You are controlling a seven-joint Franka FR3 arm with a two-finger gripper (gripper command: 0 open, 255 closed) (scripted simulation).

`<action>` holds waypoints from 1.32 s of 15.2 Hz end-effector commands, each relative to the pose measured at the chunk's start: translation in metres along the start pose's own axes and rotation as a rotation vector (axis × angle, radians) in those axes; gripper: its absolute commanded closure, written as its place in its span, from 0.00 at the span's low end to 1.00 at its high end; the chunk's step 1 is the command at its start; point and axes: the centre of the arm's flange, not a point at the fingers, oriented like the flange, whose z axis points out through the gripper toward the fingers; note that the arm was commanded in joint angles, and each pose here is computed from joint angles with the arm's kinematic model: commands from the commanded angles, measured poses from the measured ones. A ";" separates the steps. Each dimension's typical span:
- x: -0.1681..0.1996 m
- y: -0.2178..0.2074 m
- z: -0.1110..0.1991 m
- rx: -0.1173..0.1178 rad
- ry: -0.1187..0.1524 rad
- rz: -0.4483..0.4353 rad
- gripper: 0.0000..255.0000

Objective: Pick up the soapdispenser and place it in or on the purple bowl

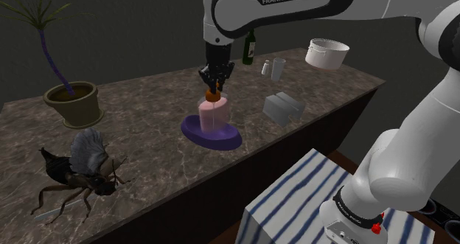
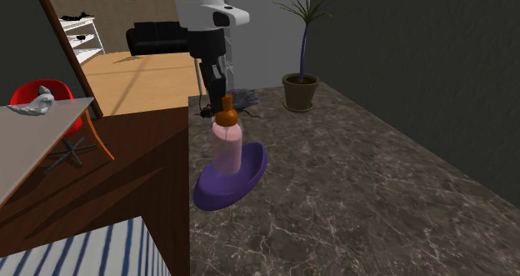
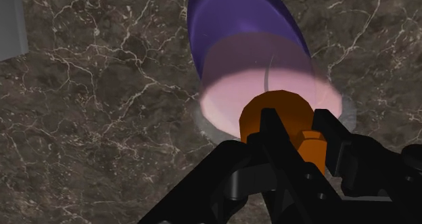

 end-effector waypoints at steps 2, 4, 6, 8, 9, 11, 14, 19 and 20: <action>-0.001 0.000 0.009 0.000 0.001 0.000 1.00; -0.001 0.000 0.009 0.000 0.001 0.000 1.00; -0.001 0.000 0.009 0.000 0.001 0.000 1.00; -0.001 0.000 0.009 0.000 0.001 0.000 1.00; -0.001 0.000 0.009 0.000 0.001 0.000 0.00; -0.001 0.000 0.009 0.000 0.001 0.000 0.00; -0.001 0.000 0.009 0.000 0.001 0.000 0.00; -0.001 0.000 -0.041 0.000 0.001 0.000 0.00; -0.001 0.000 -0.041 0.000 0.001 0.000 0.00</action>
